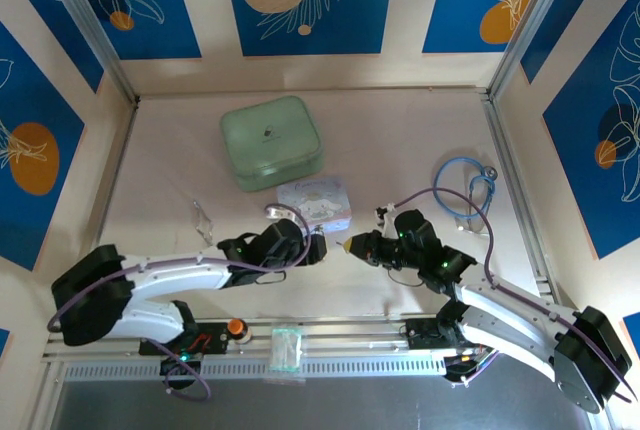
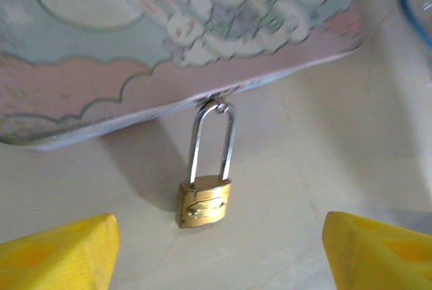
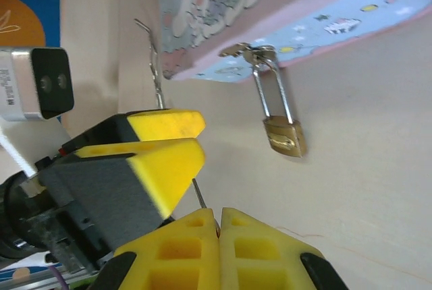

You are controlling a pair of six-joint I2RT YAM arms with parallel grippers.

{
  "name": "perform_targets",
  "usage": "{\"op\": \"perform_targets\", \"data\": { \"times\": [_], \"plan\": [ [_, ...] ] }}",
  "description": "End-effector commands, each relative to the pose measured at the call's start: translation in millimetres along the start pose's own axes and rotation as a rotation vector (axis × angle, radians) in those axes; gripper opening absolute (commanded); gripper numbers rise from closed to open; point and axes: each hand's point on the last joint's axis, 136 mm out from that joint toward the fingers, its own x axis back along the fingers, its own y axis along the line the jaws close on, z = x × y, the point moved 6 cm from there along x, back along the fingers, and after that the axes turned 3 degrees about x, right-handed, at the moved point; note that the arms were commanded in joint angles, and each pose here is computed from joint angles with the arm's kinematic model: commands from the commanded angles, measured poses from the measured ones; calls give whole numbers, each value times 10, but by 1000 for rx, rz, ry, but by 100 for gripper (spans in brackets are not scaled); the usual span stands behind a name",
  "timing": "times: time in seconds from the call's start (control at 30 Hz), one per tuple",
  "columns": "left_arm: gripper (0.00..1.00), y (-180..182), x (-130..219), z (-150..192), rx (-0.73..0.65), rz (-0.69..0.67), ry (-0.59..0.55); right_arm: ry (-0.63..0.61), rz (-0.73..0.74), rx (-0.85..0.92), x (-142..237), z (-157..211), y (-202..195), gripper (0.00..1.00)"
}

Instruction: Unlock the padlock with the key

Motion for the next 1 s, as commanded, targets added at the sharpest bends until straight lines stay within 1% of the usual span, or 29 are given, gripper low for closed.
{"op": "perform_targets", "data": {
  "times": [0.0,0.07,0.2,0.4,0.6,0.77,0.87,0.97],
  "plan": [
    [76,-62,-90,9,-39,14,3,-5,38,10,12,26,-96,0],
    [75,-97,-145,-16,-64,11,-9,-2,45,4,9,45,-133,0],
    [67,-126,-276,-28,-101,5,-24,0,58,-9,8,78,-196,0],
    [65,-127,-411,-22,-108,-30,-16,-10,79,-16,44,106,-254,0],
    [58,-142,-504,6,-86,-26,0,-22,100,-31,62,132,-347,0],
    [55,-85,-540,20,-76,-83,7,-20,100,-44,48,157,-395,0],
    [53,-76,-573,37,-65,-87,10,-19,105,-46,45,167,-417,0],
    [49,-64,-630,89,-49,-74,16,-21,108,-46,41,171,-432,0]
  ]
}}
